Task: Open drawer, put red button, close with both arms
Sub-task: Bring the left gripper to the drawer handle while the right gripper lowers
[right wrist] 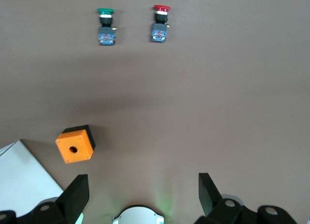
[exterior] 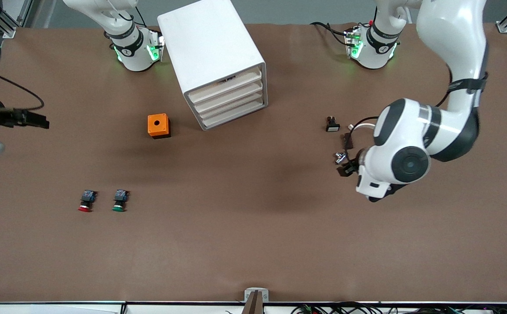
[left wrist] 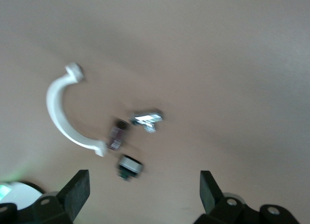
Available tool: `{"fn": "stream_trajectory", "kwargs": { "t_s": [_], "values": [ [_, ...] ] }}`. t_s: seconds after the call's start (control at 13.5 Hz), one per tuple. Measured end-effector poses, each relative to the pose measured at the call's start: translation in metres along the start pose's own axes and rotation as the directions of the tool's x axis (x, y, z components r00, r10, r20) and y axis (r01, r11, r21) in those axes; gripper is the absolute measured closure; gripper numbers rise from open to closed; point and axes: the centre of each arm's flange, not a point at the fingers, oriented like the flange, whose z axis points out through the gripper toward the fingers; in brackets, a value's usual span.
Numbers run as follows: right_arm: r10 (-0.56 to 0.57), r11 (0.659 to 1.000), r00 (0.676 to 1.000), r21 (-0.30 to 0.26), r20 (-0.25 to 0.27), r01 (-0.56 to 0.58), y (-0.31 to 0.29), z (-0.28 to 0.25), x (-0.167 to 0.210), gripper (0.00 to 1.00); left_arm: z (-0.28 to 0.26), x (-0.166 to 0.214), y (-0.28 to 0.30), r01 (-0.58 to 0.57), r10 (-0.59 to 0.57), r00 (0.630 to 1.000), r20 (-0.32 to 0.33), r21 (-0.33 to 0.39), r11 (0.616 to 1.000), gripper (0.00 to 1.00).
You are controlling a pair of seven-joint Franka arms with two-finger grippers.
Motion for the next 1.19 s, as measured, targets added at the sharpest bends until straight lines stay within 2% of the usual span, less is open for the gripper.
{"fn": "stream_trajectory", "kwargs": {
  "t_s": [0.15, 0.3, 0.45, 0.52, 0.67, 0.89, 1.04, 1.19],
  "values": [
    [0.023, 1.0, 0.999, 0.001, -0.043, -0.023, 0.014, 0.019, 0.027, 0.0, 0.021, -0.024, 0.033, 0.108, -0.107, 0.993, 0.046, -0.029, 0.994, 0.0],
    [0.062, 0.998, 0.992, 0.028, -0.106, -0.059, 0.019, 0.045, 0.051, 0.0, 0.035, -0.049, 0.056, 0.209, -0.203, 0.972, 0.121, -0.04, 0.977, 0.0],
    [0.152, 0.986, 0.977, 0.091, -0.15, -0.139, 0.023, 0.088, 0.074, 0.0, 0.043, -0.072, 0.072, 0.333, -0.323, 0.925, 0.202, -0.022, 0.943, 0.0],
    [0.186, 0.978, 0.97, 0.123, -0.16, -0.167, 0.026, 0.11, 0.084, 0.0, 0.048, -0.083, 0.079, 0.402, -0.391, 0.889, 0.24, 0.0, 0.915, 0.0],
    [0.227, 0.967, 0.959, 0.153, -0.17, -0.202, 0.037, 0.152, 0.105, 0.0, 0.063, -0.106, 0.094, 0.54, -0.537, 0.794, 0.285, 0.075, 0.838, 0.0],
    [0.243, 0.965, 0.949, 0.146, -0.2, -0.216, 0.04, 0.202, 0.132, 0.0, 0.094, -0.135, 0.116, 0.665, -0.694, 0.631, 0.346, 0.218, 0.714, 0.03],
    [0.244, 0.966, 0.949, 0.139, -0.2, -0.219, 0.038, 0.237, 0.144, 0.0, 0.116, -0.154, 0.129, 0.716, -0.783, 0.509, 0.359, 0.328, 0.616, 0.04],
    [0.241, 0.967, 0.95, 0.132, -0.196, -0.218, 0.034, 0.267, 0.153, 0.0, 0.131, -0.17, 0.141, 0.732, -0.851, 0.361, 0.381, 0.45, 0.512, 0.05]
  ]
}}
